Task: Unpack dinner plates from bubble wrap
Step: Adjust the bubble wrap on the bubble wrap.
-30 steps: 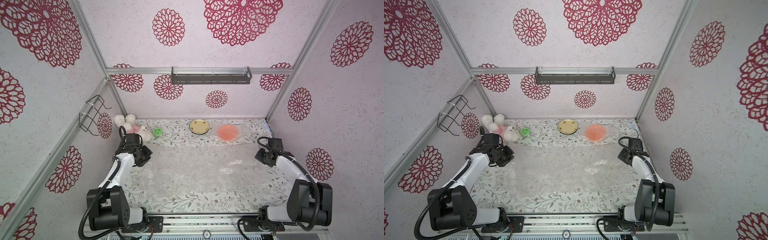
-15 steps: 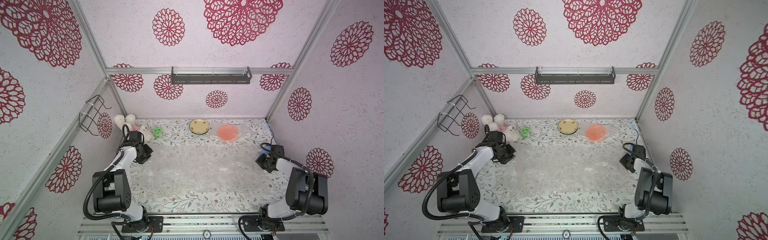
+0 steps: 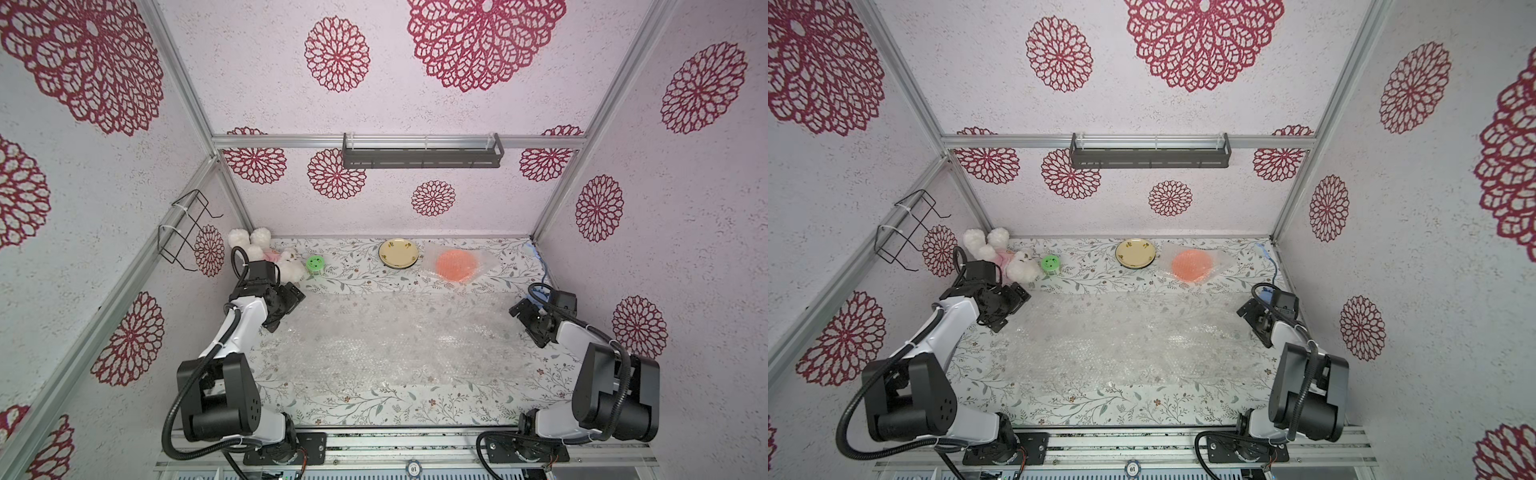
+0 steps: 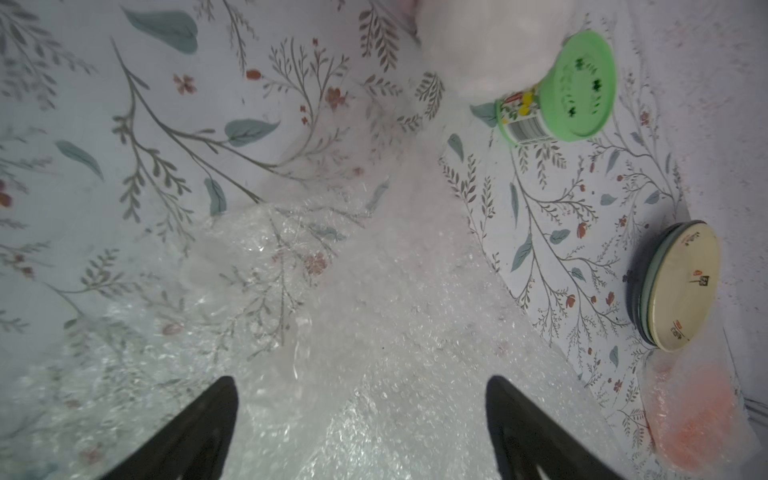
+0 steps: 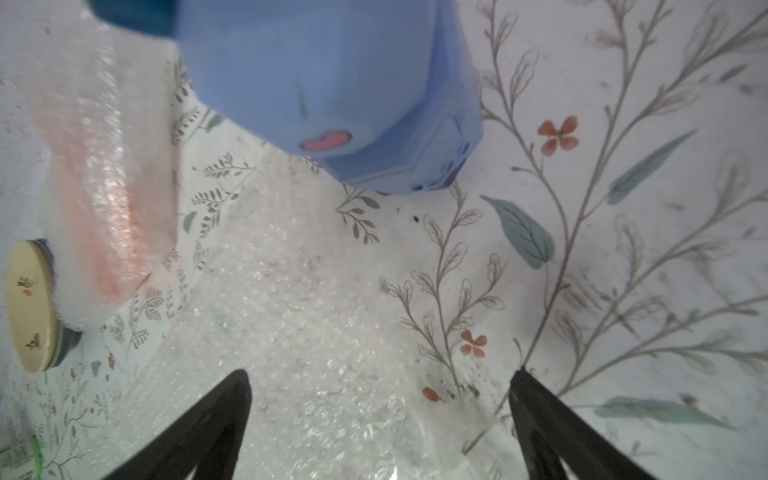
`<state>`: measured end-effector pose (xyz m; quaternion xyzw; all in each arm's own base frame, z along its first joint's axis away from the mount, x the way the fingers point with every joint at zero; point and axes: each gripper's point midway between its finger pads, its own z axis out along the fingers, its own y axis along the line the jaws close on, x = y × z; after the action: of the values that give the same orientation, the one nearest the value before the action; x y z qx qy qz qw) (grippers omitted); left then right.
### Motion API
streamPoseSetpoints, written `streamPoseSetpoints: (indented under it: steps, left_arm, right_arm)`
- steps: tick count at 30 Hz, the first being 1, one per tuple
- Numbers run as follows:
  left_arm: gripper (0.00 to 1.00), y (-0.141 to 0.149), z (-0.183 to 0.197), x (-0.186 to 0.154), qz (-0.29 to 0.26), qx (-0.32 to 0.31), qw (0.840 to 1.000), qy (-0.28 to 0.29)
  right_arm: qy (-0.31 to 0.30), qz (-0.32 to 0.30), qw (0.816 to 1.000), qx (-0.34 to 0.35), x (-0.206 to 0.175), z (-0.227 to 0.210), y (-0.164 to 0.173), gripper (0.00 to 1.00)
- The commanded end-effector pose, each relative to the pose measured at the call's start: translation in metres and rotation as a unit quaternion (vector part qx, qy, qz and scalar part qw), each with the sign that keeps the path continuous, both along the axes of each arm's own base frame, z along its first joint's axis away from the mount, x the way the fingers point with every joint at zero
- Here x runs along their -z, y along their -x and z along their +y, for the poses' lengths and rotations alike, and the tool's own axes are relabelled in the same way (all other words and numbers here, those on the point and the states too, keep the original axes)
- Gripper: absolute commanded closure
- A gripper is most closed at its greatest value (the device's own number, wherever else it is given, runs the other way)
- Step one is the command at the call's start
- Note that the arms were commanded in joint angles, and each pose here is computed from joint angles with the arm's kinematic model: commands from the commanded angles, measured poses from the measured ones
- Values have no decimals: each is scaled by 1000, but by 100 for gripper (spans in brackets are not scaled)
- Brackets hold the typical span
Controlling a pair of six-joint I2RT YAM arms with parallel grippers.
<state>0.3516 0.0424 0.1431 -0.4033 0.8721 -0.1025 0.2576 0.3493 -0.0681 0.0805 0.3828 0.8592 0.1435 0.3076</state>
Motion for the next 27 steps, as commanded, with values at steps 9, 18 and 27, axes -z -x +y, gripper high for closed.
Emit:
streamPoseSetpoints:
  steps: [9, 18, 27]
  left_arm:
    - [3, 11, -111, -59, -115, 168, 978, 41]
    - [3, 5, -166, 48, -22, 214, 970, 117]
    - [3, 35, -138, 111, 83, 192, 976, 52]
  right_arm:
    - [63, -92, 976, -186, -93, 108, -23, 1]
    - [-18, -38, 948, -315, -15, 201, 4, 1]
    - [11, 67, 962, -263, 48, 171, 26, 1]
